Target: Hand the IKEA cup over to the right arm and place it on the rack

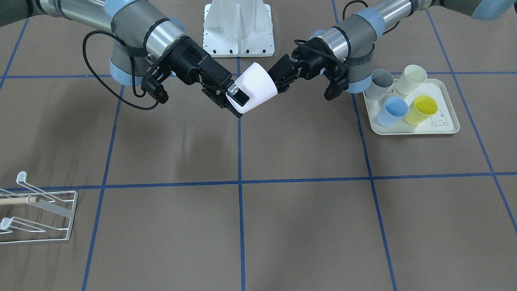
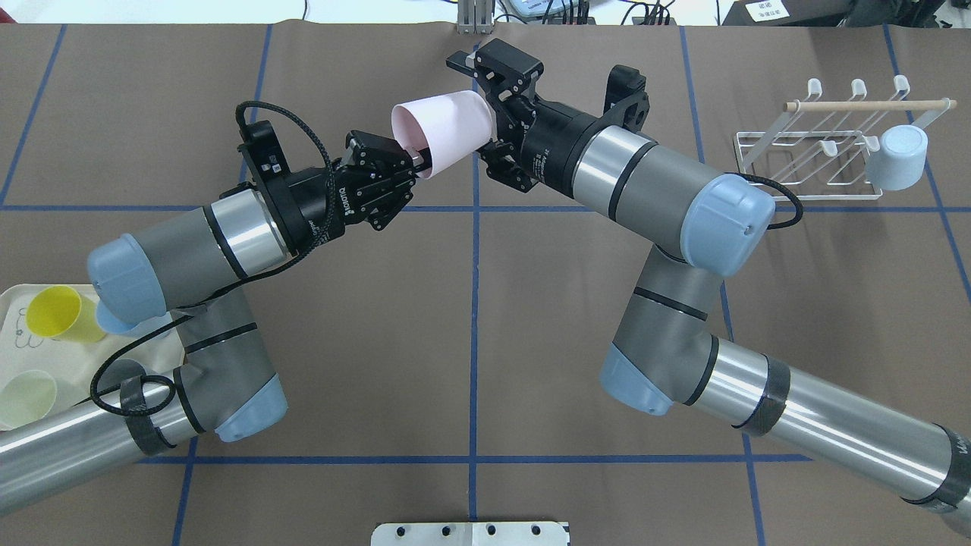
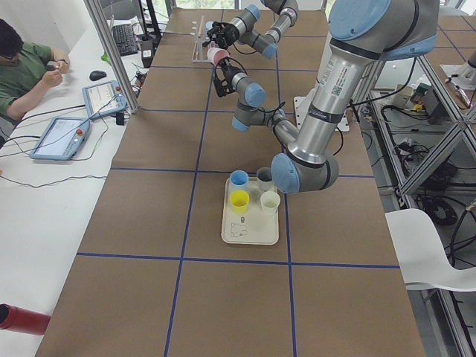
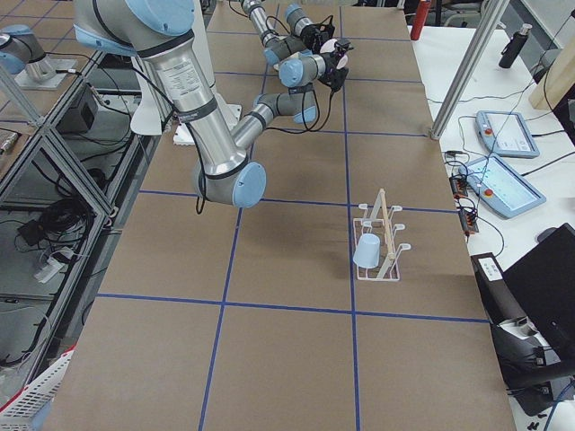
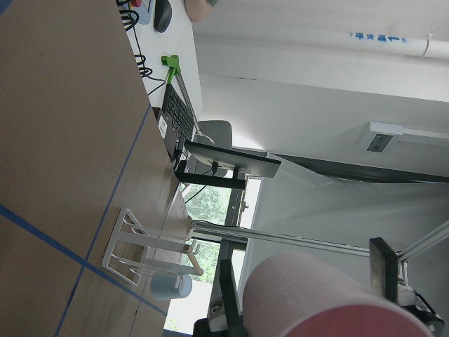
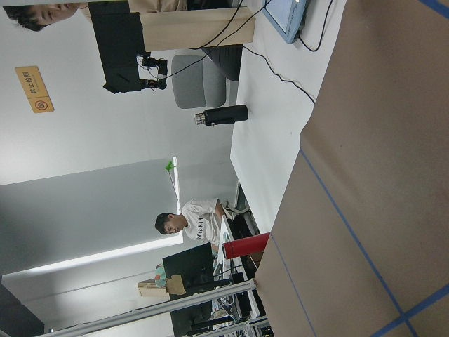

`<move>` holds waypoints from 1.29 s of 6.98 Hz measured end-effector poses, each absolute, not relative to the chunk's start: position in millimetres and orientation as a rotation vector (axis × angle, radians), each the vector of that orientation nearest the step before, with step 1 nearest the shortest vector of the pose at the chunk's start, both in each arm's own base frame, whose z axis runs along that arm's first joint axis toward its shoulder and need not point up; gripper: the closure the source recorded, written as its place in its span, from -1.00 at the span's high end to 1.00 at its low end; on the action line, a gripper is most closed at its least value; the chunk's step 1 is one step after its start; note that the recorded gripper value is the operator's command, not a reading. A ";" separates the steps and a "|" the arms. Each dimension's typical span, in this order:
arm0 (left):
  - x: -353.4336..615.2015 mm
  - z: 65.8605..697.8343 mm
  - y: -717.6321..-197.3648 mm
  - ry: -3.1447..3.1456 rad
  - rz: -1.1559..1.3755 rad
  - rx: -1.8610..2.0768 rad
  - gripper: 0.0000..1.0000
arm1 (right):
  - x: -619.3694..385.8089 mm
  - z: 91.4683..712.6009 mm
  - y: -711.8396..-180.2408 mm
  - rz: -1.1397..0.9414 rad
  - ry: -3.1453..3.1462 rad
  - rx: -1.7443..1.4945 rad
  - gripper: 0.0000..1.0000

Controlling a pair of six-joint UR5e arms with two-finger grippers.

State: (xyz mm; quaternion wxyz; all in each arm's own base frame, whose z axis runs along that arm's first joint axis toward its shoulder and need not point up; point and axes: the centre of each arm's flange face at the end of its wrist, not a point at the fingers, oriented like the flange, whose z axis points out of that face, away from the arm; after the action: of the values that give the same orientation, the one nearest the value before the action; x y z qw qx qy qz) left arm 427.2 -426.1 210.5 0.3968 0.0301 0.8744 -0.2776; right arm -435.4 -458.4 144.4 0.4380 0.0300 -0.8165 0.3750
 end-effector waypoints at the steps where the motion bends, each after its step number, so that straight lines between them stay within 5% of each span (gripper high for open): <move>1: 428.4 210.8 -426.1 2.214 -0.704 0.075 -1.00 | -435.6 144.4 -458.2 0.932 -2.030 0.074 1.00; 9: 433.6 200.9 -428.3 2.225 -0.698 0.071 -1.00 | -432.0 148.0 -456.5 0.926 -2.053 0.070 0.99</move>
State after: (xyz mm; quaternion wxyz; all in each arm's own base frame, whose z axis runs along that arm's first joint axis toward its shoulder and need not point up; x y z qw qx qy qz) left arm 433.6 -428.3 200.9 0.3933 0.0281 0.8769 -0.2749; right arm -432.0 -456.5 148.0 0.4298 0.0281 -0.8226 0.3712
